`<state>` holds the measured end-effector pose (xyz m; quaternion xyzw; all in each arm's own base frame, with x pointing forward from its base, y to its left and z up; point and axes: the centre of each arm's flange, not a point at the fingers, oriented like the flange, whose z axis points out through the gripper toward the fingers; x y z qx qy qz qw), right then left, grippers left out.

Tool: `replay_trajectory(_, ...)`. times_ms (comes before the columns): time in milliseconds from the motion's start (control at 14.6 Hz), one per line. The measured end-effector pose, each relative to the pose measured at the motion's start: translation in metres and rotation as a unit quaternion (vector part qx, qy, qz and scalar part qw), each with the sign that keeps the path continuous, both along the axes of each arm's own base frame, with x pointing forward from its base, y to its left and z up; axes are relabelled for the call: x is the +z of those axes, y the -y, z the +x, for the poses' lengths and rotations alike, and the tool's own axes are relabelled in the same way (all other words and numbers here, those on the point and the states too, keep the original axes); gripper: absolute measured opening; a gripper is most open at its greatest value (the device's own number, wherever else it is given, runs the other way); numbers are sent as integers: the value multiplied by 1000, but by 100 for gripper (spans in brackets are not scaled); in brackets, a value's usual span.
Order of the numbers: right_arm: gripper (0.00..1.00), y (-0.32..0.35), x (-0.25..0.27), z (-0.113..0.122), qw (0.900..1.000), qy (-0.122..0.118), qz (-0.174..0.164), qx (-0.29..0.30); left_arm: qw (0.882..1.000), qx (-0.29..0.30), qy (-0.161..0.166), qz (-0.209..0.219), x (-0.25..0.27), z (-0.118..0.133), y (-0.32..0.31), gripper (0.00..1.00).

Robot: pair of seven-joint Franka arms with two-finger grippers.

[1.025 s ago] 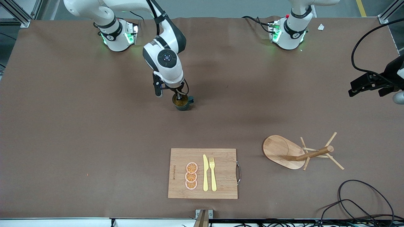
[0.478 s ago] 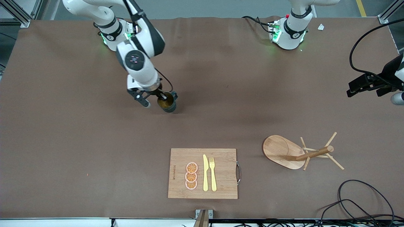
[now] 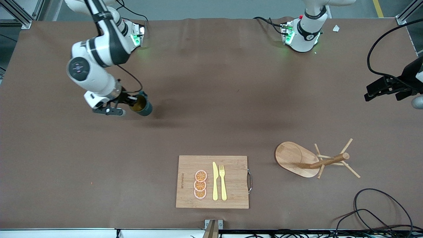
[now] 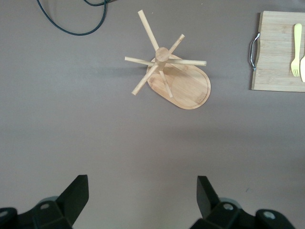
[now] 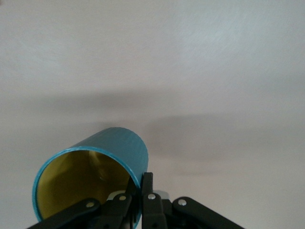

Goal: Transfer cup from left to right arm and place
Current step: 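Carry the teal mug with the right gripper toward the table edge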

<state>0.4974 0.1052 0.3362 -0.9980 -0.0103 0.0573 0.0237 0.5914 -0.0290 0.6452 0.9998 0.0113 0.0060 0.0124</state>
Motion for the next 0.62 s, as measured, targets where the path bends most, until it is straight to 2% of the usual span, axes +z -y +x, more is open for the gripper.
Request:
replay_trajectory(137,6,50,-1,7,996,6,-1,90,1000,-2,0,0,0,0,-1,100)
replay_trajectory(273,6,90,-1,10,983,9,-17,185,1000,-16,0,1,0,0,-1,100)
replay_trajectory(410,6,109,-1,12,962,12,-27,272,1000,-22,0,5,0,0,-2,100)
replay_trajectory(615,6,143,-4,14,919,26,-25,393,1000,-23,0,6,0,0,-3,100)
